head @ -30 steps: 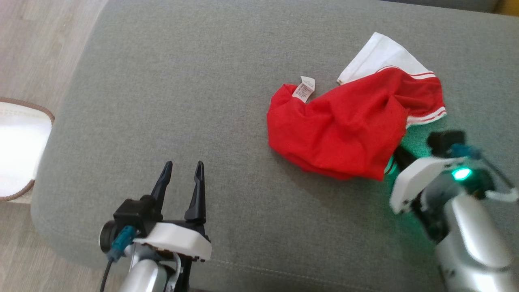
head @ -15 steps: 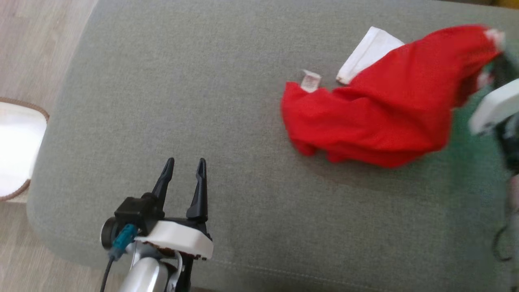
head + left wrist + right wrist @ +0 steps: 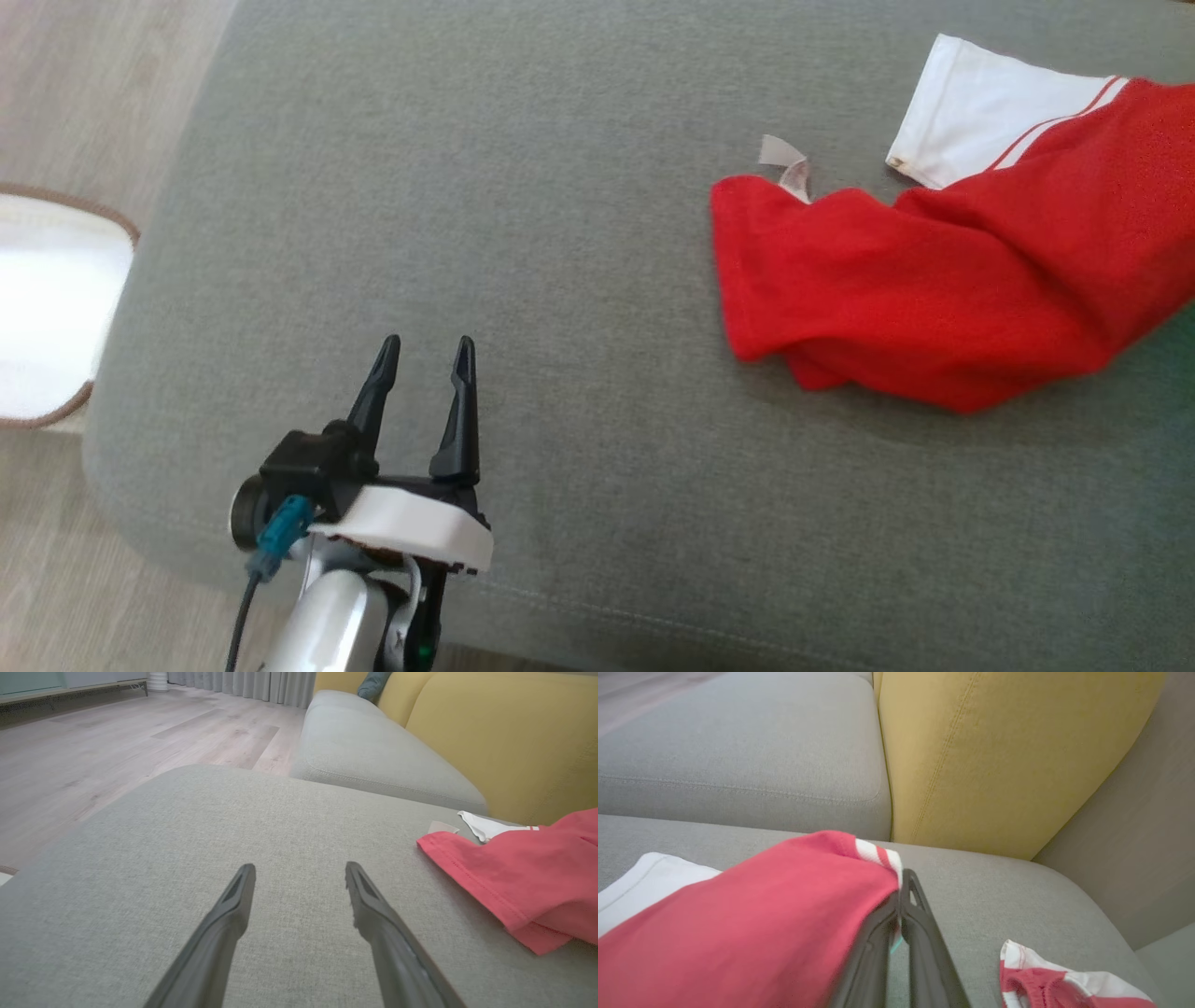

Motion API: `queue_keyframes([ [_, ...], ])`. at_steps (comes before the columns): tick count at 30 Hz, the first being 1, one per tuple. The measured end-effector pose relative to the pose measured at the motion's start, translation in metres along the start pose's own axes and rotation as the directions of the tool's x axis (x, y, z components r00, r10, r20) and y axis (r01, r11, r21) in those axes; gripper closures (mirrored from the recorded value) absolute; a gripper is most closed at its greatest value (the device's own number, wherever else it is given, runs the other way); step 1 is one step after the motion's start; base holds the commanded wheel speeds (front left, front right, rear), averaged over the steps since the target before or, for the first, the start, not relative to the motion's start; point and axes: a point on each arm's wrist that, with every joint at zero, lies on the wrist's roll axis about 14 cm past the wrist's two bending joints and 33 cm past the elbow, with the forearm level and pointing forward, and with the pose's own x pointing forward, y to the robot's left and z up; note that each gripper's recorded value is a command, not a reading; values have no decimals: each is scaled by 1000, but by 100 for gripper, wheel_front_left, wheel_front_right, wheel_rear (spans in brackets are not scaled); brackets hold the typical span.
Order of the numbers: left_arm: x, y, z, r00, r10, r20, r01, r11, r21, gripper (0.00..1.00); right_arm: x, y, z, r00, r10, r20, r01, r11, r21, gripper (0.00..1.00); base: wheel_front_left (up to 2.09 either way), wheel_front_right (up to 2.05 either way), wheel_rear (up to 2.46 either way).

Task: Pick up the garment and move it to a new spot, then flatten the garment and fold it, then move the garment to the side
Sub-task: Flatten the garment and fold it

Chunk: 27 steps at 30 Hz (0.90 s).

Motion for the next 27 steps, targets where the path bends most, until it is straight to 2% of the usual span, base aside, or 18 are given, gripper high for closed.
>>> queue_keyframes([
  [6,3,-13,3,999,-39,12,39,999,-6,0,-14,14,8,996,28,80,-30,999,16,0,0,0,0],
  [10,4,-24,5,997,-76,20,76,997,-1,0,-28,26,31,983,79,165,-81,997,1,0,0,0,0],
  [13,-1,-31,3,995,-98,14,98,995,0,0,-43,42,55,959,149,240,-143,989,-43,0,0,0,0],
  [16,-4,-37,1,993,-118,10,118,993,-4,0,-66,75,67,922,272,275,-254,962,-101,0,0,0,0],
  [18,-5,-41,4,991,-130,18,130,991,-5,0,-85,103,63,891,372,259,-347,928,-138,0,0,0,0],
  [20,-6,-41,5,991,-132,23,133,991,-4,0,-105,134,49,852,480,209,-449,875,-181,0,0,0,0],
  [24,-8,-37,7,992,-119,28,119,993,-3,0,-147,186,10,743,666,64,-634,732,-247,0,0,0,0],
  [27,-10,-32,7,994,-103,29,103,995,-2,0,-165,205,-8,679,734,-14,-709,652,-269,0,0,0,0],
])
